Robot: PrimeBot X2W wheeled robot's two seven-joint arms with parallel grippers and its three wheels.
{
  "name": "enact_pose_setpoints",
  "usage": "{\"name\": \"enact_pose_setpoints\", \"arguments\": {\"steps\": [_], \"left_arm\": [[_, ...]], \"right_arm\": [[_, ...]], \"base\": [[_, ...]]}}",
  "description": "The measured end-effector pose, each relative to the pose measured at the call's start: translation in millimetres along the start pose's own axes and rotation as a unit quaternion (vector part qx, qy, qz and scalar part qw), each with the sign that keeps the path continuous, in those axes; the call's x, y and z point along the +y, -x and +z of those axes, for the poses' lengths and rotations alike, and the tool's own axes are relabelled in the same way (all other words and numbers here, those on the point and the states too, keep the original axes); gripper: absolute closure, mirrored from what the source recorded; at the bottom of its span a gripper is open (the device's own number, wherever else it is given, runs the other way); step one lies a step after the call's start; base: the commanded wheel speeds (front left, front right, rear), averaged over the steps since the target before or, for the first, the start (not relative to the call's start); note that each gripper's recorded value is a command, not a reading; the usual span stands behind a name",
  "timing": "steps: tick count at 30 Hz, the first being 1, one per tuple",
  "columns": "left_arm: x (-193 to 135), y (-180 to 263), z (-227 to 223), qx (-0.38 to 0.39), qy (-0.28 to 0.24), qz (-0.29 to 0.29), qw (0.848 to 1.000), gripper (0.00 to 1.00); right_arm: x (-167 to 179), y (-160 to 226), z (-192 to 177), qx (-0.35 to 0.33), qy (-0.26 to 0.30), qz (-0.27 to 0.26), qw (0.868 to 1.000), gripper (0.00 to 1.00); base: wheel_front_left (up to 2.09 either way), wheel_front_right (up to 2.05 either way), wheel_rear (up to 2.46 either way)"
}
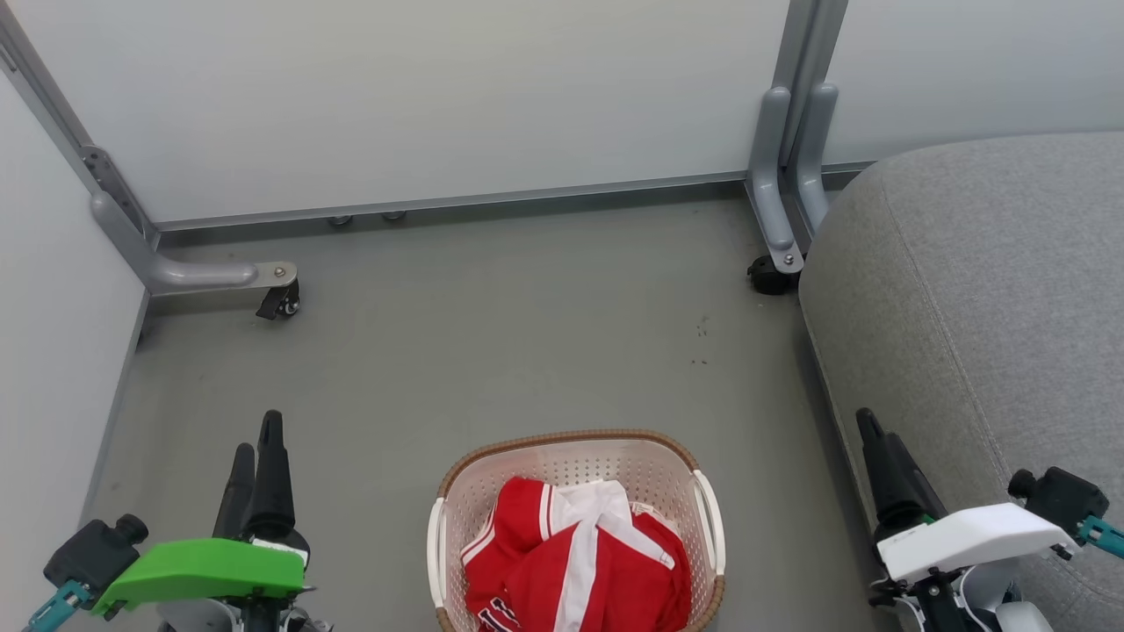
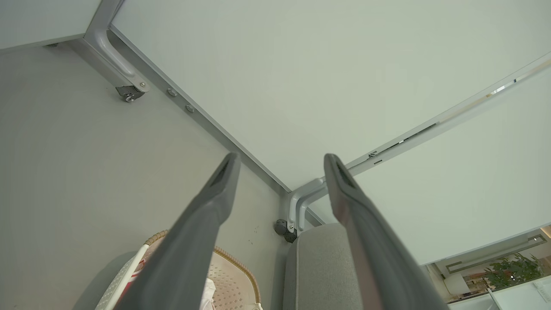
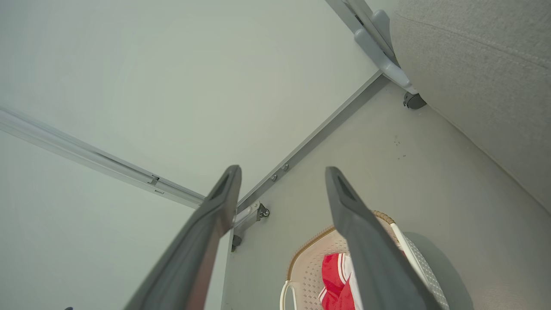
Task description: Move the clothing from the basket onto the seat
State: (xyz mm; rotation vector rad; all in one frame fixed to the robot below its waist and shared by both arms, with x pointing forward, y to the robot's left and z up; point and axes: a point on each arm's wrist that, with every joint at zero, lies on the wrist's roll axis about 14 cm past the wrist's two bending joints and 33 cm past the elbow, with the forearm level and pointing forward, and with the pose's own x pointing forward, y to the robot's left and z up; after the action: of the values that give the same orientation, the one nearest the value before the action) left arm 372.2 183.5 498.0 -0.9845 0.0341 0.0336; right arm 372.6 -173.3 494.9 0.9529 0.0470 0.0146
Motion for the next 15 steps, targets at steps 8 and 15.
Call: {"name": "enact_pose_setpoints", "arguments": {"steps": [8, 15], "left_arm": [[-10, 1, -4, 0.0, -0.08, -0.013, 0.997, 0.0], [-19, 0, -9, 0.009, -0.254, -0.011, 0.967, 0.0]], "right_arm": [[20, 0, -1, -0.002, 0.096, 0.035, 0.995, 0.0], [45, 1, 5, -0.015, 0.196, 0.078, 0.977, 0.0]], "base": [[0.0, 0.0, 0.0], [0.0, 0.0, 0.0]]}}
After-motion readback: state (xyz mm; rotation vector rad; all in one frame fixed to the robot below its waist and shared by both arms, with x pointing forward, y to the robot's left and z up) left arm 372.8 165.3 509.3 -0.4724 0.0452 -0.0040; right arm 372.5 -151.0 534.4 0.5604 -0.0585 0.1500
